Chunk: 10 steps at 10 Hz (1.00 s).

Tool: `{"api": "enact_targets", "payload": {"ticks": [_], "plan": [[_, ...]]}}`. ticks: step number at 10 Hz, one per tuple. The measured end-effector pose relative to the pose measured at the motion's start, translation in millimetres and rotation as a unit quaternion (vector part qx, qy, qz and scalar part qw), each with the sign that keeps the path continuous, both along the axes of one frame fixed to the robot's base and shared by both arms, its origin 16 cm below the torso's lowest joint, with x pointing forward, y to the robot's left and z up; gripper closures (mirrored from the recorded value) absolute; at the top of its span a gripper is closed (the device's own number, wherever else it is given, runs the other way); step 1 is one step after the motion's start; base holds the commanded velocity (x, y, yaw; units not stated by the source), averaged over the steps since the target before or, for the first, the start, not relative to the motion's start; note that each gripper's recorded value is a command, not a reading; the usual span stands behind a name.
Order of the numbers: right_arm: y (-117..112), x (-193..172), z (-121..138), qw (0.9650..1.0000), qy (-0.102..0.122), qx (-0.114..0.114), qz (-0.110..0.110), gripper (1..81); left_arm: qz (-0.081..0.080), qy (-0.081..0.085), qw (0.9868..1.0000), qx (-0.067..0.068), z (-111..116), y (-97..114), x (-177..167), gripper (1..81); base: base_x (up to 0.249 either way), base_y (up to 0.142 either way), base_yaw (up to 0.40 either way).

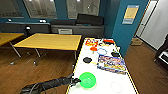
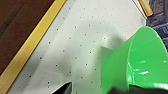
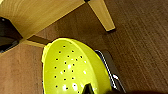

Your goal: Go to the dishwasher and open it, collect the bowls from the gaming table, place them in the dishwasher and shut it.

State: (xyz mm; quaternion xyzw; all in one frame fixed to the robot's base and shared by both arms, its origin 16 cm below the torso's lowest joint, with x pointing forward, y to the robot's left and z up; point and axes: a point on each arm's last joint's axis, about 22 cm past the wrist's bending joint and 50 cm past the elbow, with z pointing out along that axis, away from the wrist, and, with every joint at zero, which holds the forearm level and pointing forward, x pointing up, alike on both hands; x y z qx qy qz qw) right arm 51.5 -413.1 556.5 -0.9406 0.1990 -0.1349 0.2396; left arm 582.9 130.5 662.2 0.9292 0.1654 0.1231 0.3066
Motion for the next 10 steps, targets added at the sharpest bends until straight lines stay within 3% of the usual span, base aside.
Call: {"api": "enact_targets", "payload": {"ticks": [1, 2, 4, 6, 8, 10], "plan": [[-1, 2, 0, 1.0000, -0.001, -0.001, 0.000, 81.1, 0.001, 0.003, 1.0000, -0.001, -6, -3, -5, 81.1, 0.000, 0.000, 0.000], [-4, 3, -1, 1.0000, -0.002, -0.004, 0.001, 81.1, -0.006, -0.013, 0.9999, -0.005, -2, -13, -2, 81.1, 0.000, 0.000, 0.000], [-7, 5, -3, 1.0000, -0.003, -0.008, 0.002, 81.1, -0.023, -0.014, 0.9996, -0.001, -3, -17, -9, 81.1, 0.000, 0.000, 0.000], [-4, 4, -6, 1.0000, -0.001, -0.007, 0.001, 81.1, -0.057, -0.008, 0.9983, -0.009, 1, -31, -29, 81.1, 0.000, 0.000, 0.000], [-4, 3, -5, 1.0000, 0.000, -0.005, 0.002, 81.1, -0.094, 0.004, 0.9953, -0.024, 12, -37, -57, 81.1, 0.000, 0.000, 0.000], [-5, -3, -3, 1.0000, 0.005, -0.001, 0.002, 81.1, -0.125, -0.018, 0.9909, -0.046, 52, -36, -62, 81.1, 0.000, 0.000, 0.000]]}}
